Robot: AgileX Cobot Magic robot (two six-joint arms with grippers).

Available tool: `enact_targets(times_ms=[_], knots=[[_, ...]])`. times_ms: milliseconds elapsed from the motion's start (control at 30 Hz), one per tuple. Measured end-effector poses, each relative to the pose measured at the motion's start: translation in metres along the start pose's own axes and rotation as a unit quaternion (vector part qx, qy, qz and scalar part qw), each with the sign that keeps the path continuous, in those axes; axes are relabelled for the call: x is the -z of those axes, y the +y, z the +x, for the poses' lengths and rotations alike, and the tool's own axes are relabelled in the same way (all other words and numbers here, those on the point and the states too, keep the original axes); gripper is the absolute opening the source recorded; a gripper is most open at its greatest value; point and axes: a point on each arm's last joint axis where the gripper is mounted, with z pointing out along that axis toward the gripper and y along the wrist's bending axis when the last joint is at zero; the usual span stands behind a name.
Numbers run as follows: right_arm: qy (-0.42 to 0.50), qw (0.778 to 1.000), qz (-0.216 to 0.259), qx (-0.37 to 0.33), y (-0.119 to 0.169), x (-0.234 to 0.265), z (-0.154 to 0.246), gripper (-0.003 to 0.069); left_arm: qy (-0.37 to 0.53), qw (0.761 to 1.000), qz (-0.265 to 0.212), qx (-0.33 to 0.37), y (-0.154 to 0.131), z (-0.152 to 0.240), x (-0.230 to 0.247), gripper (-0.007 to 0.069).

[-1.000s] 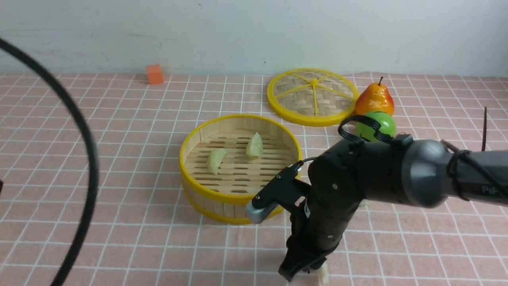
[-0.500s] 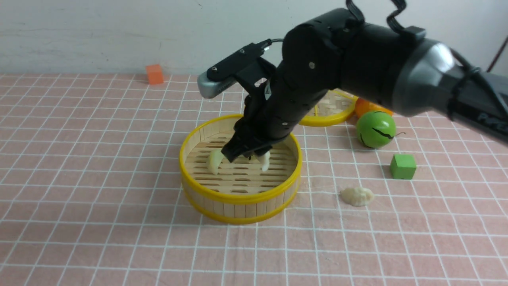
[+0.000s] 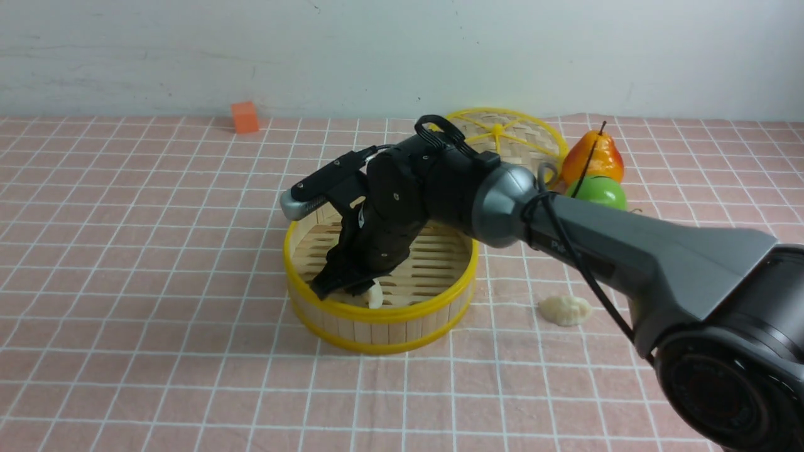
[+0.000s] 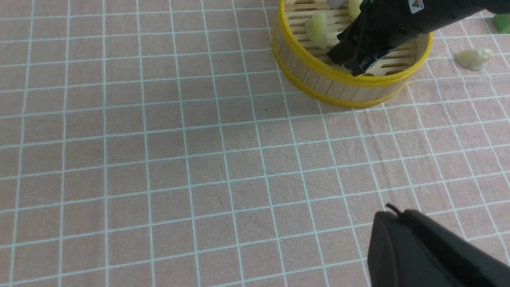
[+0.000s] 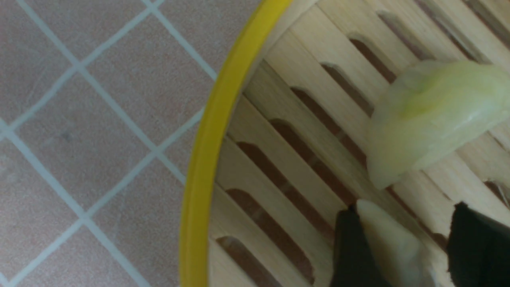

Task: Put the dumplings into the steamer on the table with the pink tablecloth.
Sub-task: 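Place the dumpling in the bamboo steamer basket with the right gripper, then reach for and grasp a dumpling lying on the table beside the steamer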

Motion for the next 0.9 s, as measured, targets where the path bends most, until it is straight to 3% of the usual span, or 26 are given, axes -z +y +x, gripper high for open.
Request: enact_targets(times_ms=[33, 167, 300, 400, 567, 700, 900], knots=[[0.0, 1.0, 0.0, 0.0, 0.0, 0.0, 0.0, 0.0365, 0.0, 1.0, 0.0, 0.0, 0.0, 0.0, 0.0, -0.0014], [0.036, 0.999, 0.003, 0.004, -0.001, 0.021, -0.005, 0.0522, 0.0, 1.0, 0.0, 0.0, 0.0, 0.0, 0.0, -0.0014], [0.075, 0.996, 0.013, 0.037, -0.002, 0.067, -0.012, 0.0579, 0.0, 1.0, 0.0, 0.0, 0.0, 0.0, 0.0, -0.0014], [0.063, 0.995, 0.025, 0.068, -0.006, 0.108, -0.018, 0.0576, 0.0, 1.0, 0.001, 0.0, 0.0, 0.0, 0.0, -0.0014], [0.063, 0.996, 0.027, 0.063, -0.017, 0.154, -0.004, 0.0546, 0.001, 1.0, 0.004, 0.002, -0.001, 0.0, 0.0, -0.0013], [0.095, 0.993, 0.034, 0.066, -0.042, 0.185, 0.03, 0.0509, 0.004, 1.0, 0.014, 0.005, -0.003, 0.001, 0.0, -0.0013], [0.164, 0.982, 0.023, 0.092, -0.091, 0.183, 0.087, 0.0448, 0.005, 1.0, 0.019, 0.006, -0.003, 0.001, 0.0, -0.0011]])
